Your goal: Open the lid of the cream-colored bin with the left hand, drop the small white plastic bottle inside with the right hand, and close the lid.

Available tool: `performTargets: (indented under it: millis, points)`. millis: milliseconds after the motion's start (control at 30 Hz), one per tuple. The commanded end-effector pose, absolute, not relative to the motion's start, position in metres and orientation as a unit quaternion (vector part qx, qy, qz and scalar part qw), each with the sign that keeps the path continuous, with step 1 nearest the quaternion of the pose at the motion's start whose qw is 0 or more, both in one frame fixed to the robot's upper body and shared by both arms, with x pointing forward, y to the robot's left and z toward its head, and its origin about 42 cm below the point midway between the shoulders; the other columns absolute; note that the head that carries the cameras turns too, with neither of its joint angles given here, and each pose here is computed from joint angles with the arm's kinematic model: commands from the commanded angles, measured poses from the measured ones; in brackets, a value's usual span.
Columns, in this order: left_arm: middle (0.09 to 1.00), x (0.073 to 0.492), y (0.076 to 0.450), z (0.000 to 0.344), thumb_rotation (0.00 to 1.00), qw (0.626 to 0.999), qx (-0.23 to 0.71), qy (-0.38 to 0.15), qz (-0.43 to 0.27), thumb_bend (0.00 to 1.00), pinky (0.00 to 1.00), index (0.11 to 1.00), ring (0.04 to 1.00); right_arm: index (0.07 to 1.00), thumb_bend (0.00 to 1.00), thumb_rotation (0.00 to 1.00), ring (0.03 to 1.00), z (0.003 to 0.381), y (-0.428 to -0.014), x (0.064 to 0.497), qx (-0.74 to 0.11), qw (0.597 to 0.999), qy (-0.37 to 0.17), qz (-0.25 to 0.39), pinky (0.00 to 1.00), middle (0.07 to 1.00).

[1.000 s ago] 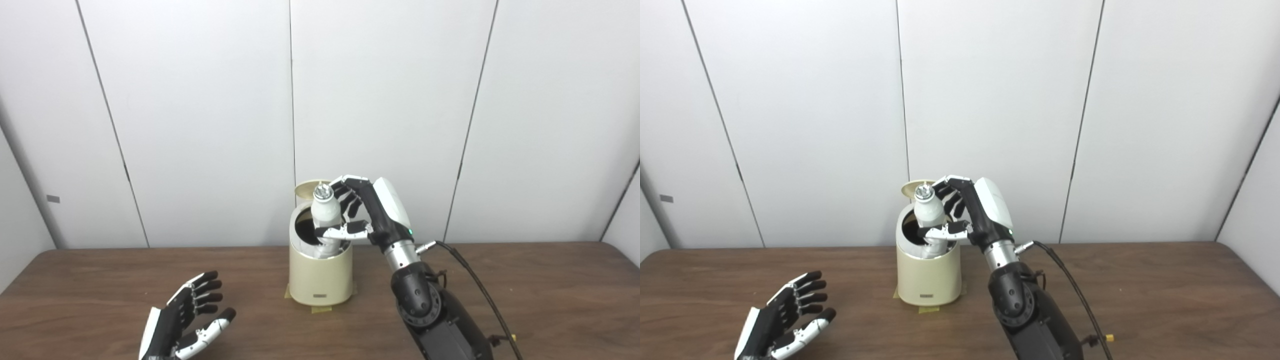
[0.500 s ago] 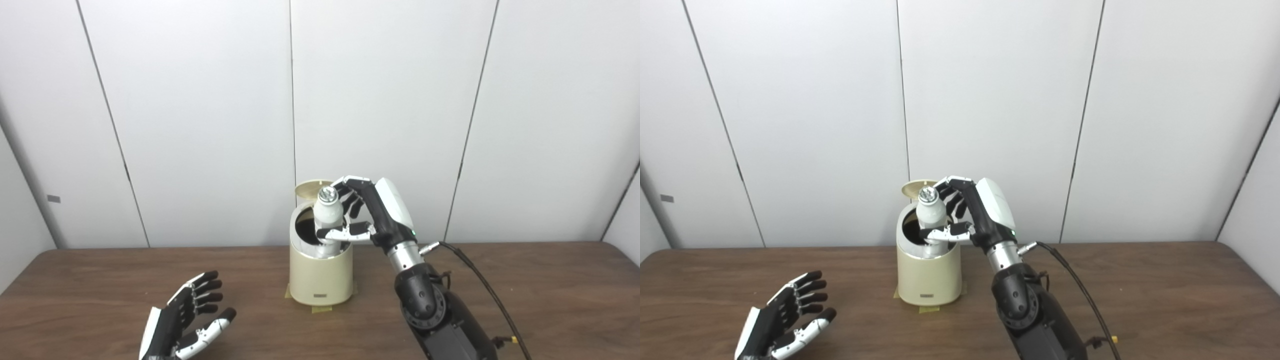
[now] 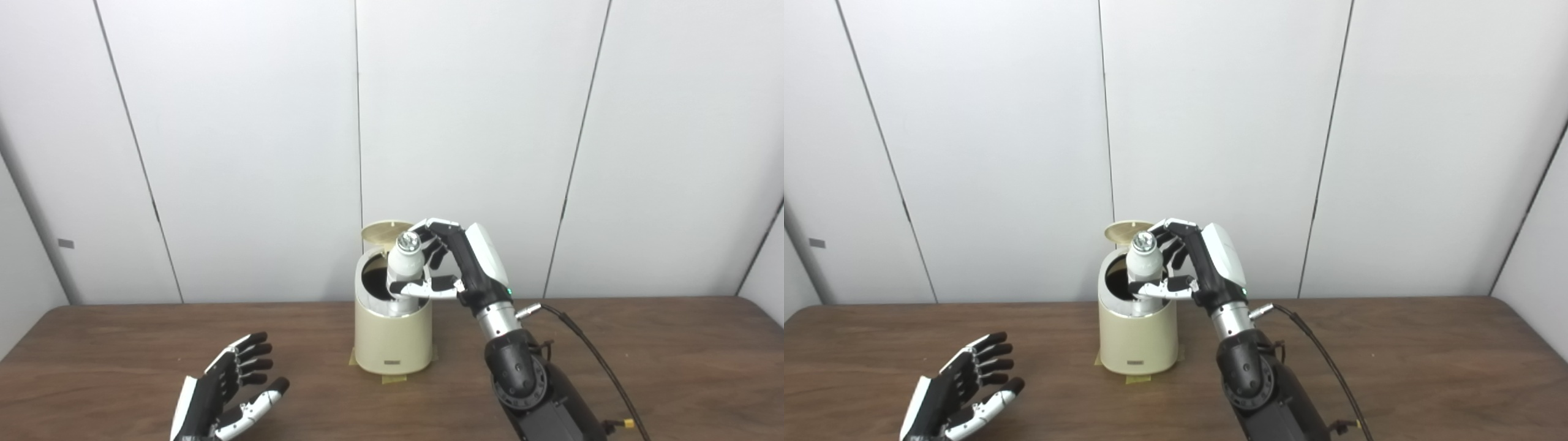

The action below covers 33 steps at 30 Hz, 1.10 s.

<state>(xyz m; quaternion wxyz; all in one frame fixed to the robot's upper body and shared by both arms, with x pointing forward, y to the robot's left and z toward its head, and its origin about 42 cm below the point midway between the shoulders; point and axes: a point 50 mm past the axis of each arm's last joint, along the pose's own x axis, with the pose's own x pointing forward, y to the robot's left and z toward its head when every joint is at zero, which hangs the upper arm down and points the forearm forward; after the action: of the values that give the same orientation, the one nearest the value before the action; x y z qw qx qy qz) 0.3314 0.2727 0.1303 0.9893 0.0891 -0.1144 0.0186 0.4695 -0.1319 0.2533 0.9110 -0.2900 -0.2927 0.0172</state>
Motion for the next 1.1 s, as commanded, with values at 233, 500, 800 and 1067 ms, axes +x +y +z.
performTargets:
  millis: [233,500,800,1067]
  points:
    - [0.772,0.3326,0.2681,0.1313,0.18,0.987,0.090,-0.135,0.015,0.67,0.69,0.813,0.718,0.677,0.80,0.06,0.605,0.2761,-0.1276,0.4718,-0.341,0.891,-0.299,0.029,0.49,0.686]
    - [0.770,0.3324,0.2675,0.1322,0.17,0.987,0.090,-0.135,0.014,0.67,0.68,0.812,0.715,0.719,0.83,0.05,0.650,0.2766,-0.1269,0.4682,-0.354,0.889,-0.289,0.032,0.53,0.724]
    - [0.770,0.3326,0.2671,0.1324,0.16,0.988,0.080,-0.131,0.013,0.67,0.66,0.816,0.720,0.723,0.82,0.06,0.650,0.2744,-0.1290,0.4683,-0.362,0.886,-0.286,0.036,0.53,0.731]
    - [0.763,0.3332,0.2664,0.1325,0.17,0.987,0.087,-0.134,0.013,0.67,0.67,0.811,0.714,0.689,0.84,0.04,0.600,0.2759,-0.1316,0.4654,-0.319,0.890,-0.325,0.025,0.48,0.679]
